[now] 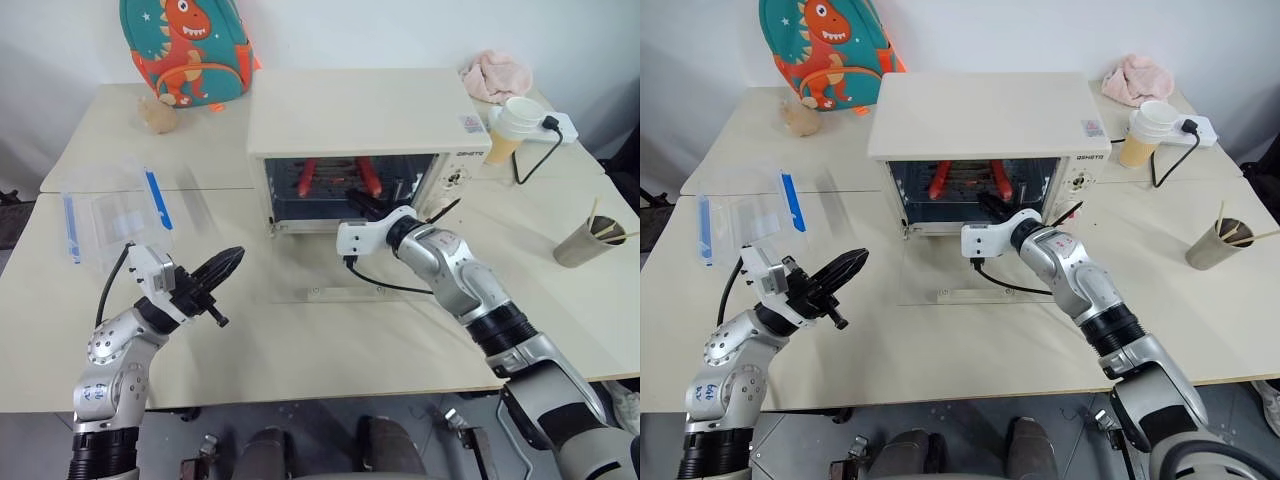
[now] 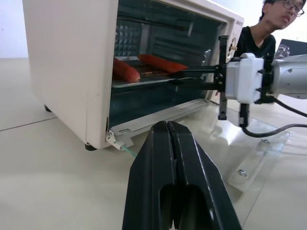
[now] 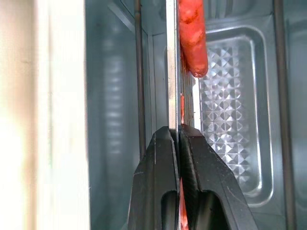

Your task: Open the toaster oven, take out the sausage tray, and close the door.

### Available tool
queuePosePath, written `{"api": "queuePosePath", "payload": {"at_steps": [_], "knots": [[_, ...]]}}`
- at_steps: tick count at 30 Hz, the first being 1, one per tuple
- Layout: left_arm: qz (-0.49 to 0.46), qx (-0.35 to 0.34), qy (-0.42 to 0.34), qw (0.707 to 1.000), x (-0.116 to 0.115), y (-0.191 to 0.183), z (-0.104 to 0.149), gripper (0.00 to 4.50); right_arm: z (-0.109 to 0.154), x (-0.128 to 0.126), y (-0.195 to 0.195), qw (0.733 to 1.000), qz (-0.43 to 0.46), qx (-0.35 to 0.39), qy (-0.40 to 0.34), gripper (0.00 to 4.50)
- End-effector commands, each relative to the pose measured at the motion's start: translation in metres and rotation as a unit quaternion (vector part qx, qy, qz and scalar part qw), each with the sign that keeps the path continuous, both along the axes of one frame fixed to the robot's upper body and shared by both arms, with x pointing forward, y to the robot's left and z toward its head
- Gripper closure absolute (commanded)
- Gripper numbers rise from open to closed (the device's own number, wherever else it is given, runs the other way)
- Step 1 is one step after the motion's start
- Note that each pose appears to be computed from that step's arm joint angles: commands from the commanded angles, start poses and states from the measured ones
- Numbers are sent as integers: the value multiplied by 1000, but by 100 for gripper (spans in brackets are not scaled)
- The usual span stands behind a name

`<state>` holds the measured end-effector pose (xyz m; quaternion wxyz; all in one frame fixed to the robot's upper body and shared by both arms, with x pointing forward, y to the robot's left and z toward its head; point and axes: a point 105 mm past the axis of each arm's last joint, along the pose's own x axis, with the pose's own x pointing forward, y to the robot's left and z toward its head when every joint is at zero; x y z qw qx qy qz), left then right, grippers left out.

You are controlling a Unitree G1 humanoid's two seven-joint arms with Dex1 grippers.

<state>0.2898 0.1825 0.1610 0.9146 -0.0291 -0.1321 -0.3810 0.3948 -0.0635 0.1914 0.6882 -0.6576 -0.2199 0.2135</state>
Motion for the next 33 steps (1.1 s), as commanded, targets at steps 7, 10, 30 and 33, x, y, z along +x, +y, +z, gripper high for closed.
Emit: {"api": "queuePosePath", "payload": {"at_steps": [7,10,30,33], "knots": [[3,-10,-12,1000,0,6,7,450,17,-32,-1,999,28,35,-17,447],[7,-8,-8,1000,-2,12,7,450,12,-42,-3,999,36,40,-10,447],[-50,29,84,995,-22,26,-13,450,-15,-98,-36,998,44,31,21,447],[-81,-6,124,989,-24,22,-12,450,-16,-108,-41,998,48,24,19,447]]}}
